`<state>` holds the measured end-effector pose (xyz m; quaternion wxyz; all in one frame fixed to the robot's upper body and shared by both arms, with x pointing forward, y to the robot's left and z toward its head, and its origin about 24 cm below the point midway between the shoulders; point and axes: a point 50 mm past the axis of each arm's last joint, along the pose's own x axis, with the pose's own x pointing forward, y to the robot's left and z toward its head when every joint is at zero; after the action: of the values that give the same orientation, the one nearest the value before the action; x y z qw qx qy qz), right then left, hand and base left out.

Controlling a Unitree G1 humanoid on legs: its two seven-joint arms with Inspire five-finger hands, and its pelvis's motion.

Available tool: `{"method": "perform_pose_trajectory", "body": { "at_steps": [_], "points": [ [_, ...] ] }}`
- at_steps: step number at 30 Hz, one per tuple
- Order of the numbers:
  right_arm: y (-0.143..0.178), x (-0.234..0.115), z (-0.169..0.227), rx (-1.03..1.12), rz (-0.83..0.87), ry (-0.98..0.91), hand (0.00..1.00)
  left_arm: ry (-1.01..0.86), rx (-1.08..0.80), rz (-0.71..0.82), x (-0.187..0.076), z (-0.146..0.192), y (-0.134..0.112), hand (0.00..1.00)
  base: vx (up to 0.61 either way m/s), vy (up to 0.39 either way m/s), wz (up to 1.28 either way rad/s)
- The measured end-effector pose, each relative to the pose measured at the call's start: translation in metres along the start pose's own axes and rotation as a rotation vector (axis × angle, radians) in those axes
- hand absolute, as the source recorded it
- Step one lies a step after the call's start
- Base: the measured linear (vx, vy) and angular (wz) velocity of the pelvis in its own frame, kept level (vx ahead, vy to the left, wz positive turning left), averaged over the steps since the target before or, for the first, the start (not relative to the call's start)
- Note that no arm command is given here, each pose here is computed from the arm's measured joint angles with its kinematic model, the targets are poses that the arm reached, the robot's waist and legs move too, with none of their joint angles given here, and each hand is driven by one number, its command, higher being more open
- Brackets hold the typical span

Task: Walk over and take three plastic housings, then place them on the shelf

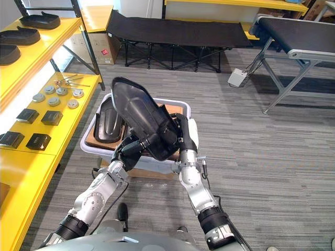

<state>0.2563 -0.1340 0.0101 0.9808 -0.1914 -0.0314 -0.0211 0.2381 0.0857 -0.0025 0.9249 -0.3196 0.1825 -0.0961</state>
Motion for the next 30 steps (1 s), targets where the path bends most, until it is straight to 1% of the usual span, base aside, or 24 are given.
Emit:
{"method": "perform_pose_trajectory", "body": {
  "at_steps": [4, 9, 11, 13, 16, 21, 27, 30],
  "points": [
    [0.001, -0.012, -0.011, 0.026, 0.01, 0.045, 0.0, -0.047, -0.023, 0.06, -0.002, 0.003, 0.004, 0.0, -0.04, -0.004, 0.0],
    [0.013, -0.028, -0.018, 0.051, 0.062, 0.084, 0.0, -0.114, -0.066, 0.17, -0.008, 0.006, 0.017, 0.0, 0.0, -0.006, 0.04],
    [0.024, -0.034, -0.015, 0.062, 0.11, 0.064, 0.0, -0.125, -0.095, 0.191, -0.008, 0.008, 0.019, 0.0, 0.01, -0.014, 0.04],
    [0.033, -0.041, -0.01, 0.093, 0.143, 0.024, 0.0, -0.145, -0.109, 0.222, -0.01, 0.014, 0.026, 0.0, 0.01, -0.006, 0.02],
    [0.039, -0.044, -0.007, 0.112, 0.153, 0.003, 0.0, -0.146, -0.108, 0.233, -0.01, 0.016, 0.03, 0.0, 0.0, -0.004, 0.01],
    [0.041, -0.047, -0.006, 0.12, 0.139, 0.001, 0.0, -0.128, -0.11, 0.191, -0.008, 0.016, 0.033, 0.0, 0.0, 0.0, 0.0],
    [0.041, -0.051, -0.005, 0.112, 0.134, -0.009, 0.0, -0.087, -0.19, 0.141, -0.007, 0.011, 0.042, 0.0, -0.01, -0.002, -0.02],
    [0.039, -0.052, -0.002, 0.116, 0.122, -0.026, 0.0, -0.085, -0.217, 0.105, -0.007, 0.012, 0.042, 0.0, 0.0, 0.0, 0.0]
  ]
}}
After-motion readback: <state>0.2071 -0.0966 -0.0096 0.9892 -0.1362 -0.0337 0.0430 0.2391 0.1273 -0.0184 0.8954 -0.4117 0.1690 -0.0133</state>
